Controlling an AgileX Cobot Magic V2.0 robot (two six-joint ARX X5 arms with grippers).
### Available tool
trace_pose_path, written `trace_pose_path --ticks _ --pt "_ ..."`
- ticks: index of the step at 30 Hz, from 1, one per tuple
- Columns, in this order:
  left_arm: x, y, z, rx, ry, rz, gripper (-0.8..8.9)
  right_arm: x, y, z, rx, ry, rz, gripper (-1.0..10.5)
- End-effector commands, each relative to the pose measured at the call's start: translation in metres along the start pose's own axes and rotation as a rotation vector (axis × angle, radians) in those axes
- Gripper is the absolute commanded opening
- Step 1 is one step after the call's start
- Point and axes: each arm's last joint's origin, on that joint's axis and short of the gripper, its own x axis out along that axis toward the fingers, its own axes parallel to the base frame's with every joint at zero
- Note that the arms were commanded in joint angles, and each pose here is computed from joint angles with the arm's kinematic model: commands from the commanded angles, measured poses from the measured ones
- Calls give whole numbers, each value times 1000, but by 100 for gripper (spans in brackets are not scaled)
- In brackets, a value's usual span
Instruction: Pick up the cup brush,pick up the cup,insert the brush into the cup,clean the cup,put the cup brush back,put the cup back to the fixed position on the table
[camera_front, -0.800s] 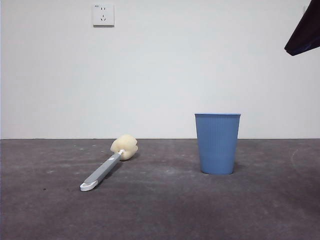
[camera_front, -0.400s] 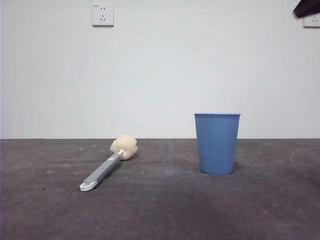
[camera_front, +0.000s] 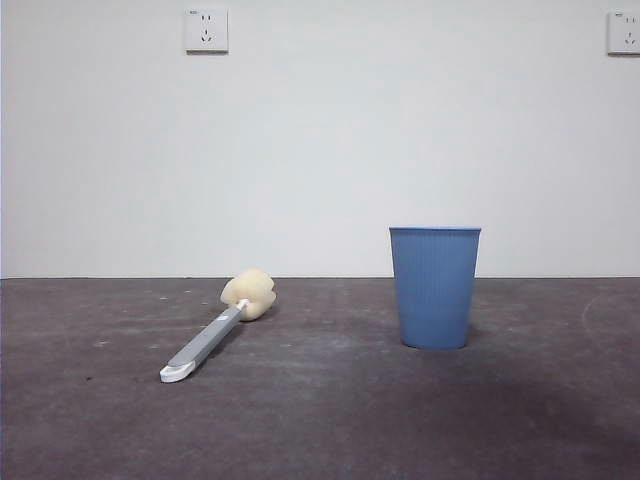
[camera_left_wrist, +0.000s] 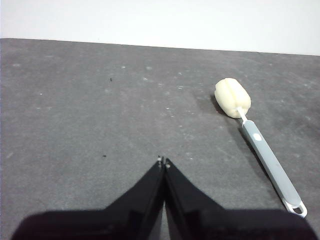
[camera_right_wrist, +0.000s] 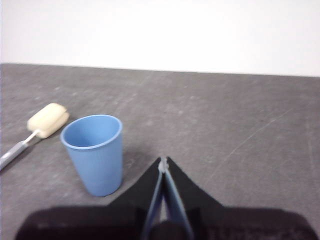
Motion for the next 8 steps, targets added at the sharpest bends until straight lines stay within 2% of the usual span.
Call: trace_pose_path --ticks 1,8 --pt "1 0 -4 -3 13 -4 -3 1 -2 -23 19 -9 -27 0" --pt "1 0 -4 -3 13 -4 -3 2 -2 -52 103 0 -41 0"
